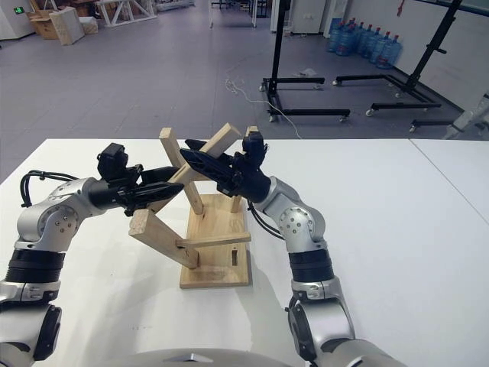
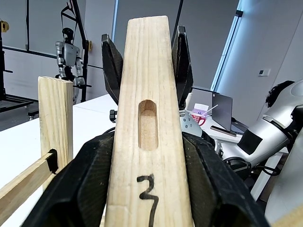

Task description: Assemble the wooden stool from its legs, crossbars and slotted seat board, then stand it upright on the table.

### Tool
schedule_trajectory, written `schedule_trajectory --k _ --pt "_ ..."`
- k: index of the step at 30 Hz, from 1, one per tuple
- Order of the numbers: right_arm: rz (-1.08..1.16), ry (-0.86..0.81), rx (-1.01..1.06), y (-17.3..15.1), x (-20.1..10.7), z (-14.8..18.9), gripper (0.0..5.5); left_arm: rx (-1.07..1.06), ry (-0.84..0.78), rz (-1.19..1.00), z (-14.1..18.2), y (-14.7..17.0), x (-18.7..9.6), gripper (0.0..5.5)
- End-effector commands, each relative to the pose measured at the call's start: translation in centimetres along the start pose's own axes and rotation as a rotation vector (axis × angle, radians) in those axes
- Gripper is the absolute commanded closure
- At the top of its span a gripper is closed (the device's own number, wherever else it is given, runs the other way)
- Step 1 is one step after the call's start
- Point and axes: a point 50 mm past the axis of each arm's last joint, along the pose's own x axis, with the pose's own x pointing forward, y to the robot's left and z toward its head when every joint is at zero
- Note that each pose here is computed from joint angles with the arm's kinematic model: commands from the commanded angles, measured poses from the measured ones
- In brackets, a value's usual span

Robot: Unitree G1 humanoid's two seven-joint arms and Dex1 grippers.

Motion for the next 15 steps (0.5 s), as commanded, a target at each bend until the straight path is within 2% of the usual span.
schedule_trajectory --k 1,2,3,7,12,15 --pt "0.006 0.000 -0.009 -0.2 0.2 0.2 3.43 0.017 -0.040 -0.010 1.0 -0.1 0.1 3.44" --pt "0.007 -0.005 -0.013 -0.1 0.2 0.3 3.43 0.016 -0.046 0.017 0.9 0.2 0.2 3.44" --pt "0.006 -0.009 -0.020 -0.1 0.2 0.4 3.43 0.011 -0.071 0.055 1.0 0.6 0.3 3.08" --pt "-0.021 -0.038 -0.075 -0.2 -0.2 1.7 3.43 0.028 -0.092 0.124 1.1 0.6 0.2 2.58" --pt "-0.070 -0.044 -0.162 0.9 -3.7 5.5 3.43 0.053 -0.121 0.208 0.8 -1.5 -2.1 1.83" --pt "-0.122 0.151 -0.268 2.7 -7.2 8.3 3.43 0.110 -0.190 0.310 1.1 -3.5 -4.2 1.80"
